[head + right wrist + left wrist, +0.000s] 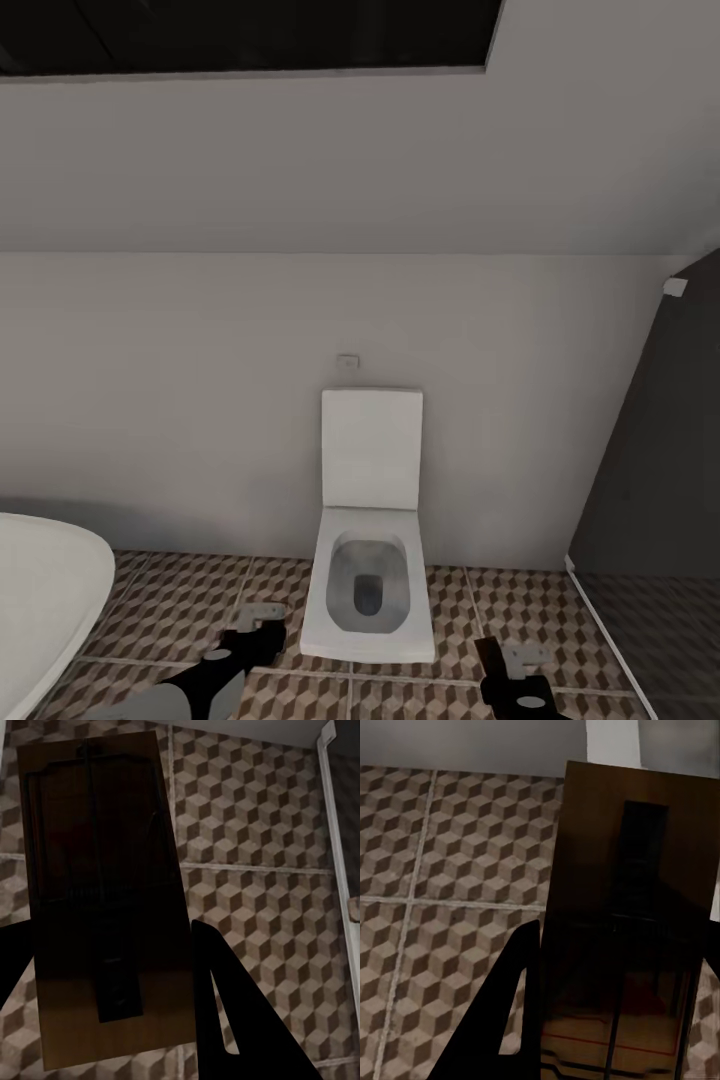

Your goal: Take the four mousetraps from the cabinet in the bathroom and place them on the bathroom floor. Make sure all four end up on the same floor surface, and ensure that at least two of them are either under or directly next to the same bathroom sink.

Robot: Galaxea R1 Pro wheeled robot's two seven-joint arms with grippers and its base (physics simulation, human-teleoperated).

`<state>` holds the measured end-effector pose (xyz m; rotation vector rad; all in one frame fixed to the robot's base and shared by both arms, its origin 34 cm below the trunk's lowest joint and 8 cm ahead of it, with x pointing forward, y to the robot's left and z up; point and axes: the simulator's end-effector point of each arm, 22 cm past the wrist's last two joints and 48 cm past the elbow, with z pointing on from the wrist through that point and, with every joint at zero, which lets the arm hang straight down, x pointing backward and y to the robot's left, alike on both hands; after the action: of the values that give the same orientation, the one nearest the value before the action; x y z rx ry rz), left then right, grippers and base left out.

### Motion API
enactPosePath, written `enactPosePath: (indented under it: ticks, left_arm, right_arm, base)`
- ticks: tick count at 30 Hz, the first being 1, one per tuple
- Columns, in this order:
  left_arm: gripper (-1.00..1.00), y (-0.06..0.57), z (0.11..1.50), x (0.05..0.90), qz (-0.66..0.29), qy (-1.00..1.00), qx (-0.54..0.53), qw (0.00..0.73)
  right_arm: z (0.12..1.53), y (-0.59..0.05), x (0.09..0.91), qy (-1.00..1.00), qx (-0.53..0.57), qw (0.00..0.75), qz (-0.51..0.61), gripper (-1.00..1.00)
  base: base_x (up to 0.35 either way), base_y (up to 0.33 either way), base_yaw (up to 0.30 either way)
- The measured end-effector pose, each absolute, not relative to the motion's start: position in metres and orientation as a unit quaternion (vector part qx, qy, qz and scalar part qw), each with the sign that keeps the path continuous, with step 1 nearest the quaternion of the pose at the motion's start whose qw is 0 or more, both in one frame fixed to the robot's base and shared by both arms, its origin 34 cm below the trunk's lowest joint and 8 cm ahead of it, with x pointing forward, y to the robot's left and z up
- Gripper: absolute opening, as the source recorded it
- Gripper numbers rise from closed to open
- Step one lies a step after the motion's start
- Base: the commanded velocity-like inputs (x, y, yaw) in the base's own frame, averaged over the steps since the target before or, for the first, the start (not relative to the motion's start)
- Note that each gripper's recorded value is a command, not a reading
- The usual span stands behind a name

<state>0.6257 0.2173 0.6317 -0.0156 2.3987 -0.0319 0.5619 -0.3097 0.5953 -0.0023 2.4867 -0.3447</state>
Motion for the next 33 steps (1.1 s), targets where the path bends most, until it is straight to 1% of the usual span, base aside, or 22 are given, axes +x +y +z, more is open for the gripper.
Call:
enactPosePath:
  ticks: [5, 13, 17, 22, 33]
  left_arm:
    - [-1.00, 0.209, 0.631, 0.624, -0.017, 0.933, -0.005, 0.359]
    - [-1.00, 0.218, 0.629, 0.623, 0.010, 0.934, -0.014, 0.357]
    - [-1.00, 0.196, 0.623, 0.622, -0.004, 0.934, -0.010, 0.357]
    - [-1.00, 0.187, 0.616, 0.622, -0.010, 0.934, -0.009, 0.356]
    - [-1.00, 0.199, 0.586, 0.607, 0.001, 0.938, -0.016, 0.346]
  right_arm:
    - [0.595, -0.312, 0.561, 0.942, -0.001, 0.310, -0.131, -1.00]
    - [0.594, -0.309, 0.562, 0.942, -0.004, 0.310, -0.131, -1.00]
    - [0.587, -0.309, 0.562, 0.942, -0.003, 0.310, -0.131, -1.00]
    - [0.579, -0.311, 0.561, 0.942, -0.001, 0.310, -0.132, -1.00]
    - [0.561, -0.316, 0.560, 0.941, 0.006, 0.310, -0.133, -1.00]
  base:
    - [0.000, 0.000, 0.000]
    - [0.000, 0.000, 0.000]
    - [0.000, 0.000, 0.000]
    - [0.000, 0.000, 0.000]
    - [0.000, 0.000, 0.000]
